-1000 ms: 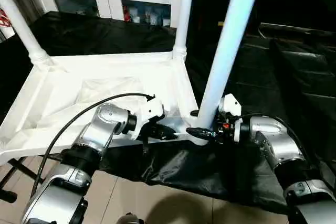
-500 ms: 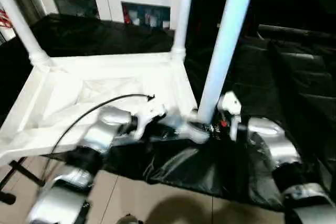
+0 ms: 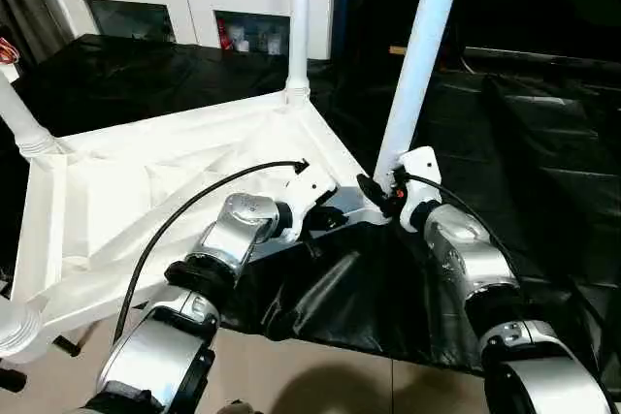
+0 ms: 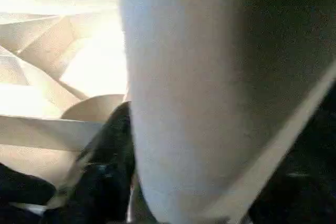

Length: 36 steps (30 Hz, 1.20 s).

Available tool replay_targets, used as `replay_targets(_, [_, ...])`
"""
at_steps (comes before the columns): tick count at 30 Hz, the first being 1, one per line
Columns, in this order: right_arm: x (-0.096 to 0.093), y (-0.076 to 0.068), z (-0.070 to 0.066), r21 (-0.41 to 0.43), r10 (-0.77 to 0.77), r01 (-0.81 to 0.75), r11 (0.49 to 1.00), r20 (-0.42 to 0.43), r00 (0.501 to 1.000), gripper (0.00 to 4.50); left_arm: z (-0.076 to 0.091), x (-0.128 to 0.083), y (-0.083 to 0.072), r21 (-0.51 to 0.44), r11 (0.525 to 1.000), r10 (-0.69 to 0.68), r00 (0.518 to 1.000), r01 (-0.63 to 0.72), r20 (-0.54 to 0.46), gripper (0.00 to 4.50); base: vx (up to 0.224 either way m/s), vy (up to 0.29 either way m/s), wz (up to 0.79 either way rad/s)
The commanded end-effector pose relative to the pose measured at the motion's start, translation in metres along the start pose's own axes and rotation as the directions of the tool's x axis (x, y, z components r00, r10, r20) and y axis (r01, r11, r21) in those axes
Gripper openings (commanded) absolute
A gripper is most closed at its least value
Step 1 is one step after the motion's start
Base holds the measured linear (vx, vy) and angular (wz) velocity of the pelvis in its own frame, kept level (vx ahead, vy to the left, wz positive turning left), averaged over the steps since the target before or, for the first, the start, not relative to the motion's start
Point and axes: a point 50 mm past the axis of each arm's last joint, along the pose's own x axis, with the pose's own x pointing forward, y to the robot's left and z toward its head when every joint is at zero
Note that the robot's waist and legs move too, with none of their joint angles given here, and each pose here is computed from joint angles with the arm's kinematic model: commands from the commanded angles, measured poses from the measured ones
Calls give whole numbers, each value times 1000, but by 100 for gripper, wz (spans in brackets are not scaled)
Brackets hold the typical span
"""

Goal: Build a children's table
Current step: Rotate leg to tighten

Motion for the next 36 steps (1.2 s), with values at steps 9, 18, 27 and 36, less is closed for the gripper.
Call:
replay_targets(9, [2, 31, -12, -47, 284, -287, 957, -56, 957, 332, 23, -7, 0, 127, 987, -110, 988, 96, 109, 0, 0, 0, 0])
replay_targets(18, [-37, 12, -15, -105, 605, -623, 775, -158, 780, 332, 3, -45, 4, 190, 936, -311, 950, 298, 40, 0, 0, 0, 0])
replay_targets(27, [-51, 9, -15, -77, 697, -724, 685, -220, 683, 272, -2, -58, 7, 185, 920, -354, 935, 346, 11, 0, 0, 0, 0])
replay_targets(36, [-43, 15, -20, -75, 666, -694, 716, -223, 712, 250, -3, -60, 8, 181, 927, -336, 942, 328, 9, 0, 0, 0, 0])
